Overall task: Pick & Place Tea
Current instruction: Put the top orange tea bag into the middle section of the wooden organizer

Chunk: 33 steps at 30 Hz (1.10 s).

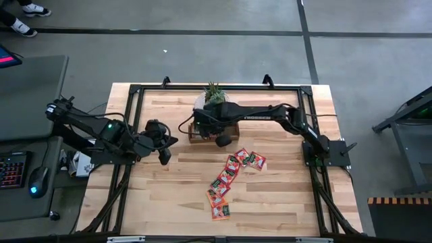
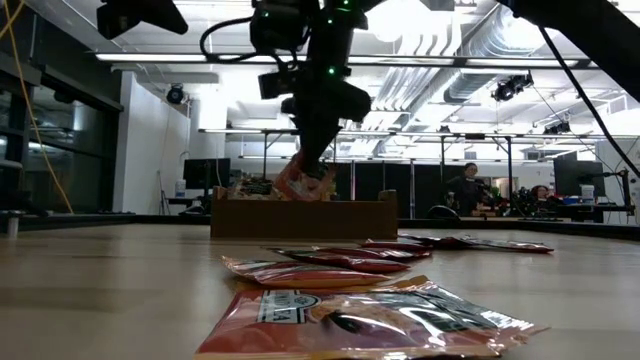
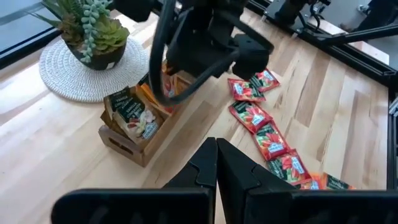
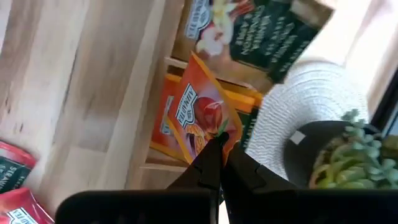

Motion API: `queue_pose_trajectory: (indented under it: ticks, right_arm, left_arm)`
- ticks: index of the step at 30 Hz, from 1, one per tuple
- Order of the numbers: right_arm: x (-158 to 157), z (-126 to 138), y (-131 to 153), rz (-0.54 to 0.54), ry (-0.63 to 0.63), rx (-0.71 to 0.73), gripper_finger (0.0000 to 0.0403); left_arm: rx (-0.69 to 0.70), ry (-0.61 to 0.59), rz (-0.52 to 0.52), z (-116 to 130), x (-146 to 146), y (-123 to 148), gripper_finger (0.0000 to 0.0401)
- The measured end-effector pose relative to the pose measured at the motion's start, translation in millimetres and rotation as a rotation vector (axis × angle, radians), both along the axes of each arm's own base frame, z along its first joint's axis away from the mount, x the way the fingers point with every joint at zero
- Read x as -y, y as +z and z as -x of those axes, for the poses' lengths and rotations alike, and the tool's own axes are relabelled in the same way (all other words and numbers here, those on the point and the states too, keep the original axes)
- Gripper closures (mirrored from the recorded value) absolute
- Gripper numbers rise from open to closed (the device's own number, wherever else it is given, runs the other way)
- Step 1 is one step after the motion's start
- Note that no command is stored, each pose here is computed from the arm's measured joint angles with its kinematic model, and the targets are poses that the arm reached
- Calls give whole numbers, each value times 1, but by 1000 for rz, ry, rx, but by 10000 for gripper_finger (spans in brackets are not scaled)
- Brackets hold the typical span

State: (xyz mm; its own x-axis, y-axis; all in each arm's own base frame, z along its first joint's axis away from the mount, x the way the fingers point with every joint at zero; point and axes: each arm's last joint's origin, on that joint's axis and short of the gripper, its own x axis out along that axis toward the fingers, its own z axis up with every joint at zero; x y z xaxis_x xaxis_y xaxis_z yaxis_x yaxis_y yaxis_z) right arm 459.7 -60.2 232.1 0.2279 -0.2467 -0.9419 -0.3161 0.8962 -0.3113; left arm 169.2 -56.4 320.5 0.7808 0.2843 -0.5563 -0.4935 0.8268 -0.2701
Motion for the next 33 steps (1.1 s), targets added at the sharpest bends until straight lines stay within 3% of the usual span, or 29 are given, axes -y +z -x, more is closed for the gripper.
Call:
queue_pose_trajectory:
  ticks: [13,23,28,33]
  right_arm:
    - [2,0,-23,60,43,-132,403]
    - [2,-1,-23,57,81,-133,398]
    - [2,-1,-23,55,83,-130,375]
    - [1,-3,-23,27,87,-101,328]
  left_arm:
    - [-14,-16,10,0,0,-1,400]
    - [-49,-2,9,3,-1,-4,400]
    - [-49,-2,9,3,-1,-4,400]
    - [-49,-2,9,3,-1,-4,400]
